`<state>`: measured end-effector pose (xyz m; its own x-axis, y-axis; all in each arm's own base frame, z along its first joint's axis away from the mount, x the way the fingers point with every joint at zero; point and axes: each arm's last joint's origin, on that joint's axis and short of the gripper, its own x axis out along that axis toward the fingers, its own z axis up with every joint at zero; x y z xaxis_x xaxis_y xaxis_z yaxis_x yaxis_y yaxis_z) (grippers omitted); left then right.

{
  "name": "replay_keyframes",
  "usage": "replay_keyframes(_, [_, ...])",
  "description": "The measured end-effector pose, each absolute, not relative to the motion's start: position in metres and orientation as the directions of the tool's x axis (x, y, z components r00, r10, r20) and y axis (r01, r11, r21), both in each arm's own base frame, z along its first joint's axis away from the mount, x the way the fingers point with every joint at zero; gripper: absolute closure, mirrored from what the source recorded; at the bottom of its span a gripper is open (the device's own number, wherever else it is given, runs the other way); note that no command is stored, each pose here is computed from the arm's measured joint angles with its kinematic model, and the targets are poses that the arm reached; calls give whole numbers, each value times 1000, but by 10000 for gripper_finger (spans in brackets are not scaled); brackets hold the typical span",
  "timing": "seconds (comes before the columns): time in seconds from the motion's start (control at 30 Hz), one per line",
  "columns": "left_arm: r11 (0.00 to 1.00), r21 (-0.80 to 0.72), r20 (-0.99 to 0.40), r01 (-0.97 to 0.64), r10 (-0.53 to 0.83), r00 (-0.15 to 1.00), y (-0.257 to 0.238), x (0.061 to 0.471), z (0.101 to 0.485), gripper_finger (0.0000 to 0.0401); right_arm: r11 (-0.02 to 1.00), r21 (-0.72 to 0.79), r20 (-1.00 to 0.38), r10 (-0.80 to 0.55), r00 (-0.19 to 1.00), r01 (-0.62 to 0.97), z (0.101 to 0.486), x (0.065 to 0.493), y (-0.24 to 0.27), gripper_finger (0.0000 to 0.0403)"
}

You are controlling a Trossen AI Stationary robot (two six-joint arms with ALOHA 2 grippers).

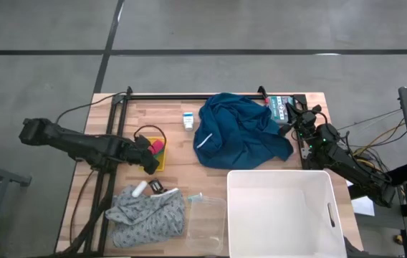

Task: Pick & Place Medicine items
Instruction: Put the red rolled bandage into the yellow bin

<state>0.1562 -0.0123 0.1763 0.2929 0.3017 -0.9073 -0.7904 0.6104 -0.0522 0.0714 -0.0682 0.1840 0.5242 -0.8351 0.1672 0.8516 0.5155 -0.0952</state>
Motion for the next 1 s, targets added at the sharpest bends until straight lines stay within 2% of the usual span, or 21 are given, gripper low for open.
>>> replay_keyframes(0.33, [605,-20,-919,-796,303,253,-14,167,165,226,516,-95,167,-835,525,851,184,71,-68,394])
replay_keyframes(0.53, [611,-38,-915,-791,297,273,-15,170,164,221,516,-95,167,-835,525,851,184,71,-68,394])
replay_keyframes(1.0, [614,-36,-917,-788,293,271,-15,169,164,130,516,-95,167,-835,524,851,184,71,-68,394])
